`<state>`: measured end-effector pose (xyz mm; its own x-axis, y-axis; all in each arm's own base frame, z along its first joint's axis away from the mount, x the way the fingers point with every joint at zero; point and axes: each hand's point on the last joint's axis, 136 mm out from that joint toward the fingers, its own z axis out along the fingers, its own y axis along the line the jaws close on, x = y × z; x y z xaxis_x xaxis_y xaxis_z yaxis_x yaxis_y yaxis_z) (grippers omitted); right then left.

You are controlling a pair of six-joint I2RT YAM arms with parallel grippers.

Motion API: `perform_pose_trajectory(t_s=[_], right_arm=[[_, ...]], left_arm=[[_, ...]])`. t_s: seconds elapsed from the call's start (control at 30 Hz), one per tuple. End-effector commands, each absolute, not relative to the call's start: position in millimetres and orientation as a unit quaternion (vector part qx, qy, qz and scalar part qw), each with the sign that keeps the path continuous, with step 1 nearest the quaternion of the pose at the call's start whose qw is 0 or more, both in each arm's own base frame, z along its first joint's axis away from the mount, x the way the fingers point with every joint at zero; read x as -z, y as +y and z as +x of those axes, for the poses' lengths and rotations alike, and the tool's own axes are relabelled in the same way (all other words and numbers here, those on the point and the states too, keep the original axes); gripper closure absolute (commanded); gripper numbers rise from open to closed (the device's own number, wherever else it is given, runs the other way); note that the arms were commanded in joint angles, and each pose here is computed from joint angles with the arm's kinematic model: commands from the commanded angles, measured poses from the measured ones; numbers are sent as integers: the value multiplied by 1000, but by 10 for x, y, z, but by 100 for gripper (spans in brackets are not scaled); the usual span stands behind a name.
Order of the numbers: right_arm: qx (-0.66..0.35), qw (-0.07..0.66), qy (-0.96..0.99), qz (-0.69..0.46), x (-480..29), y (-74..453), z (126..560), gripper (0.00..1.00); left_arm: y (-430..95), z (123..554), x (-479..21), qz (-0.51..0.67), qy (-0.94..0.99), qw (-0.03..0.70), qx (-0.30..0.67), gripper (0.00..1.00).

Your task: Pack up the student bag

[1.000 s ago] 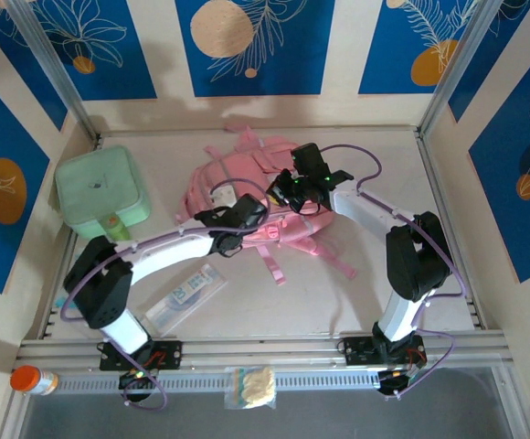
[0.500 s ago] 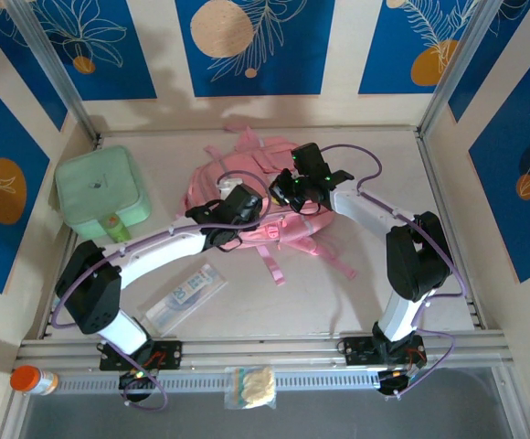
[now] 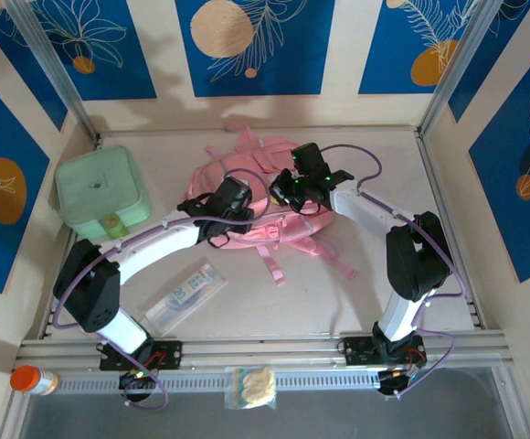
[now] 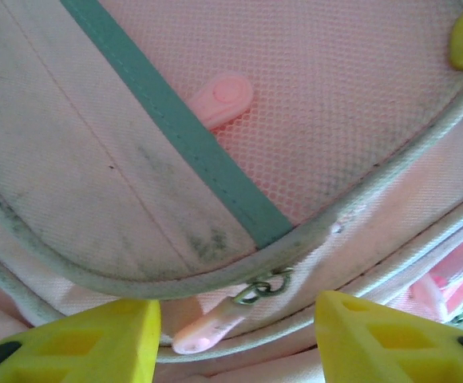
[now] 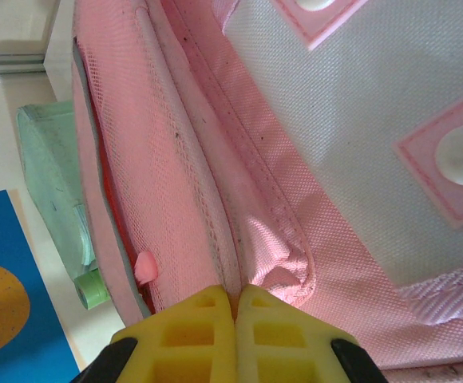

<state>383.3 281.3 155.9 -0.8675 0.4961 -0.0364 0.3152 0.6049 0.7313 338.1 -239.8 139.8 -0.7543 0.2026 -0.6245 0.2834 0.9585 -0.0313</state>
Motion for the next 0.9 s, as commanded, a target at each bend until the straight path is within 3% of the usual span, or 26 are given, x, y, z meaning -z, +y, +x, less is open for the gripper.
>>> perform_pose_trajectory(t_s=[0.0,0.27,0.37,0.5,0.87], right_arm=[[-409,126,879,209,-1801,2929,3869,100],[-403,125,883,203,-1778,2935,3854,100],[-398,124,887,201,-1773,2903,3858,100],[-393,130,891,186,-1813,2832,3868,100],[-391,123,901,140,-1831,2519,3912,100]], left_arm=[[-2395,3422,-1410,160,933,313,70,51],[-2347,3500,-1414,180,929,317,55,76],[-2313,3483,-1456,191,927,320,54,91],[-2103,3495,-1512,180,929,321,32,100],[-1808,3545,-1559,165,932,322,7,100]])
